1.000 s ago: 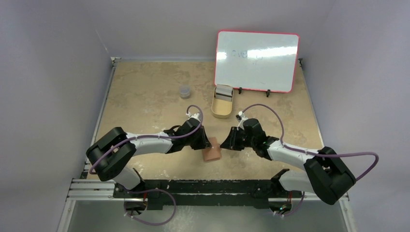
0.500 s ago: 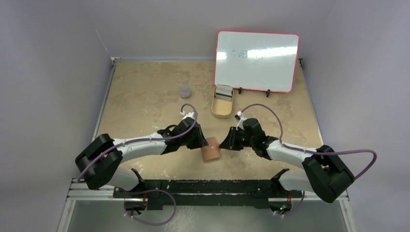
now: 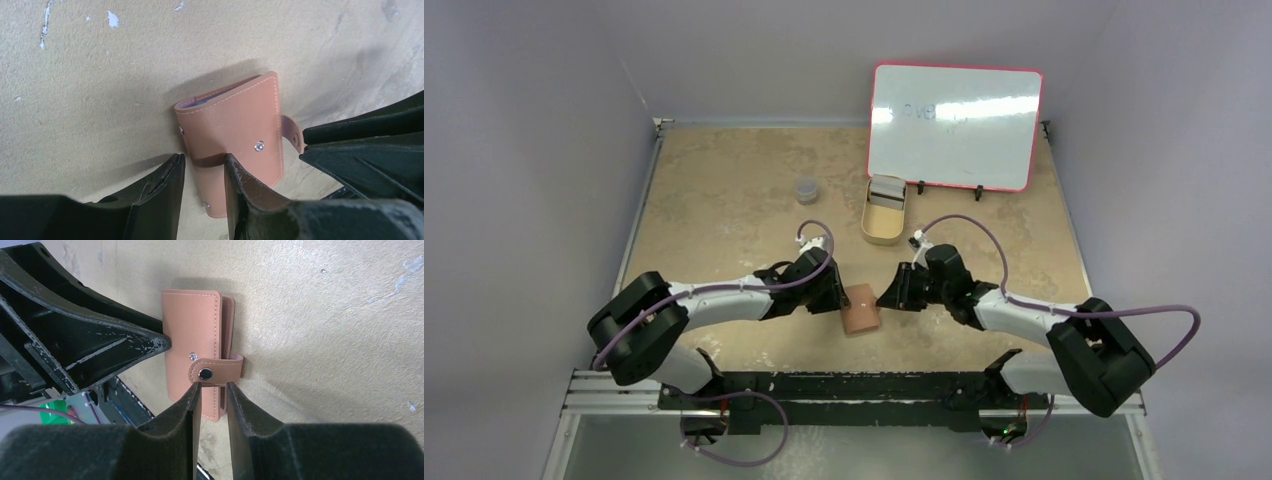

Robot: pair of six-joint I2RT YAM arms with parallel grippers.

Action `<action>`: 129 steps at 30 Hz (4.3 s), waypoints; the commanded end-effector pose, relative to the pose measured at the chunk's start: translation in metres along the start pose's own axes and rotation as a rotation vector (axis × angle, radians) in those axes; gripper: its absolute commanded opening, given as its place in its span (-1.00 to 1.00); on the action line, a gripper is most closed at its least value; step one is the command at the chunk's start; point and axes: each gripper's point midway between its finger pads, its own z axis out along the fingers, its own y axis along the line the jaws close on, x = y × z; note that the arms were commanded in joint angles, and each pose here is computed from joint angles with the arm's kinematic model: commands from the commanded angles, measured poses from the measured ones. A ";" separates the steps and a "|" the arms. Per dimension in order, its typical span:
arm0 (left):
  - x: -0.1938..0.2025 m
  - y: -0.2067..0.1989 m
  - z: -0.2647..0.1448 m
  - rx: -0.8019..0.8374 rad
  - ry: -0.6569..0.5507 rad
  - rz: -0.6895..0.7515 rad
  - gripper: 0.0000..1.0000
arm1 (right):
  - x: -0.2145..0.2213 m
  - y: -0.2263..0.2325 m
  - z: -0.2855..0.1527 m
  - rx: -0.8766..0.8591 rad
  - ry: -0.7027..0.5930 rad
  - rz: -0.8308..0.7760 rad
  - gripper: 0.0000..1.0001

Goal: Put the credit cards into the card holder
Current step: Close the card holder at the center of the board.

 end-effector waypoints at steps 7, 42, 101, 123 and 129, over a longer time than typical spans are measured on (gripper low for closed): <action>0.002 0.006 0.013 -0.033 0.003 0.003 -0.45 | -0.021 0.020 0.011 -0.080 -0.034 -0.057 -0.44; -0.002 0.004 0.023 -0.051 0.001 0.020 -0.65 | -0.023 0.013 0.012 -0.032 -0.044 -0.021 -0.55; 0.001 -0.016 0.022 0.046 0.022 0.006 -0.67 | -0.011 0.005 0.024 0.093 -0.035 -0.039 -0.63; 0.002 -0.012 0.022 0.040 0.021 0.006 -0.67 | -0.018 0.021 0.001 0.163 -0.033 -0.092 -0.64; 0.001 -0.014 0.021 0.045 0.017 0.006 -0.67 | -0.012 0.014 0.007 0.172 -0.010 -0.089 -0.64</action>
